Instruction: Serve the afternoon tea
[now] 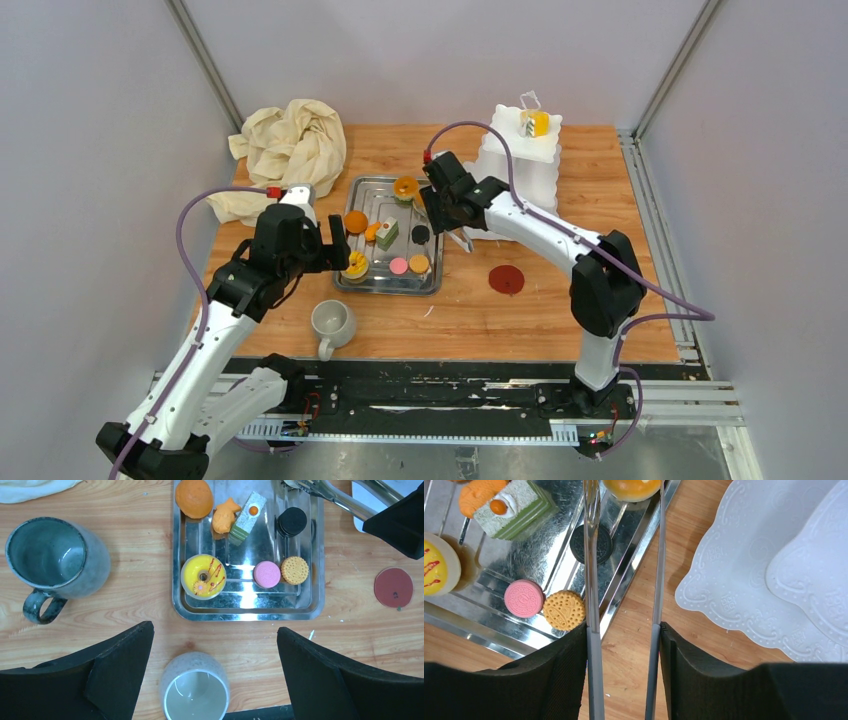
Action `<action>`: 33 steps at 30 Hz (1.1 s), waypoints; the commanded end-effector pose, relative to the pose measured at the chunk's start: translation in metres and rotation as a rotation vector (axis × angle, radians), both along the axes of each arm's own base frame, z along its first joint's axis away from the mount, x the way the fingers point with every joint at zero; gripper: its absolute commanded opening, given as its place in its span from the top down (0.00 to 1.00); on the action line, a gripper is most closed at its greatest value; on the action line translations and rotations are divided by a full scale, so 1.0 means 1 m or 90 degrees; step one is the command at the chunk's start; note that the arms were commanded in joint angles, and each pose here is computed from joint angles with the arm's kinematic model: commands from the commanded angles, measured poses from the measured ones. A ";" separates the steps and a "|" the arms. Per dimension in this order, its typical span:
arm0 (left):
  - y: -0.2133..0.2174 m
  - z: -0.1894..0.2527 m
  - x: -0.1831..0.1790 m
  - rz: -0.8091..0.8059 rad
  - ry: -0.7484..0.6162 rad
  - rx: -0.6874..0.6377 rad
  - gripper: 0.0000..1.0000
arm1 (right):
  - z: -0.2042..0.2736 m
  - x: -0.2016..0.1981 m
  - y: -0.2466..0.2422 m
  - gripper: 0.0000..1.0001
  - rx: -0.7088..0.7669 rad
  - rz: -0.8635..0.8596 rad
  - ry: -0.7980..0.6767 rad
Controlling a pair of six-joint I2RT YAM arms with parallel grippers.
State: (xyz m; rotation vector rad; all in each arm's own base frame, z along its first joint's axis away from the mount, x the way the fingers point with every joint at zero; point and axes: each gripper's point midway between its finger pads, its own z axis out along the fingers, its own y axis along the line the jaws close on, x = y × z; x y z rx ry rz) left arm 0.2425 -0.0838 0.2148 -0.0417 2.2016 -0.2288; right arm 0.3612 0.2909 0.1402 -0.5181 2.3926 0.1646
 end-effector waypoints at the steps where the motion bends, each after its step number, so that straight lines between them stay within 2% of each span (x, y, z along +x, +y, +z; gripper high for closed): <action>1: 0.006 0.002 0.000 0.007 -0.011 0.011 0.02 | 0.002 0.003 -0.003 0.48 -0.020 0.002 -0.002; 23: 0.006 0.004 -0.002 0.003 -0.012 0.014 0.02 | -0.022 0.013 0.001 0.47 -0.033 -0.005 0.034; 33: 0.006 0.003 -0.002 0.004 -0.012 0.013 0.02 | 0.005 -0.004 -0.001 0.75 0.007 0.017 0.031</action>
